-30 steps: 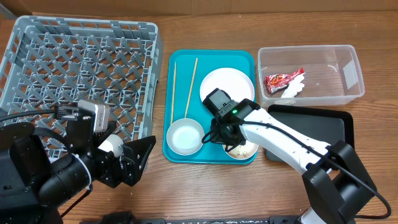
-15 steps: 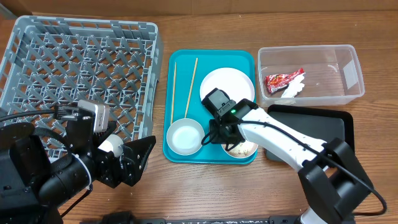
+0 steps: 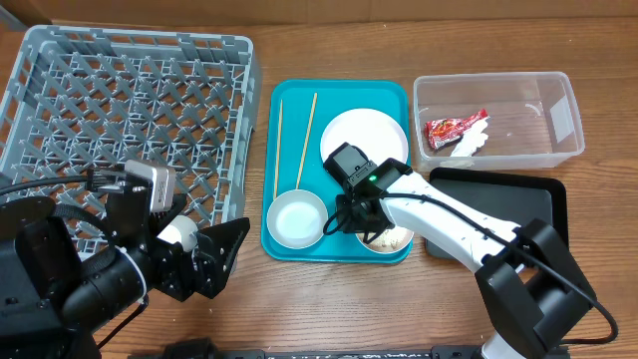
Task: Sort waste into correct bins and load items into the dishwasher
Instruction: 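Grasp the bowl of rice on the teal tray with the right gripper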
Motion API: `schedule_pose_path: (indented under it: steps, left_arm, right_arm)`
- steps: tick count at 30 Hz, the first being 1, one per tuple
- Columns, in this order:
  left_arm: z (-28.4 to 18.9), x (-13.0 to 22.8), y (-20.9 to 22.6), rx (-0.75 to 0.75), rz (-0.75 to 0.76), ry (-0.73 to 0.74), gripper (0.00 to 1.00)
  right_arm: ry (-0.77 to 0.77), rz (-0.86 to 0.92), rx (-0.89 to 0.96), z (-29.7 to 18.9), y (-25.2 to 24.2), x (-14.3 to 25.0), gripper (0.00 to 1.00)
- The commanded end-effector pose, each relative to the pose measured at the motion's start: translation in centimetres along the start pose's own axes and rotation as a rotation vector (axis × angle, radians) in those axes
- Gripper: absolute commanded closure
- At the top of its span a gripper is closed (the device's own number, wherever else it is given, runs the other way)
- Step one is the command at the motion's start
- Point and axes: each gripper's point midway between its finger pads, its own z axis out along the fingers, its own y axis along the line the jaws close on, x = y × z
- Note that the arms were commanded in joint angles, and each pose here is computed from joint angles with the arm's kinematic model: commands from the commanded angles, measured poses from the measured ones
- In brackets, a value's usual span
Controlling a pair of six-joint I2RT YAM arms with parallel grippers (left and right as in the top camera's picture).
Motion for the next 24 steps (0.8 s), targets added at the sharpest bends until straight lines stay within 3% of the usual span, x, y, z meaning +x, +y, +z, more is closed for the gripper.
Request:
schedule_pose_path:
  steps: [1, 10, 19, 24]
  left_arm:
    - [-0.3, -0.3, -0.6, 0.018, 0.028, -0.009, 0.00]
    - [-0.3, -0.3, -0.6, 0.018, 0.028, -0.009, 0.00]
    - [-0.3, -0.3, -0.6, 0.018, 0.028, -0.009, 0.00]
    - [-0.3, -0.3, -0.6, 0.018, 0.028, -0.009, 0.00]
  right_arm:
    - [-0.051, -0.020, 0.045, 0.1, -0.4, -1.0, 0.77]
    - [-0.034, -0.020, 0.083, 1.3, -1.0, -0.9, 0.78]
    - [-0.027, -0.020, 0.086, 1.4, -1.1, -0.8, 0.96]
    - [-0.021, -0.020, 0.091, 0.9, -1.0, -0.8, 0.96]
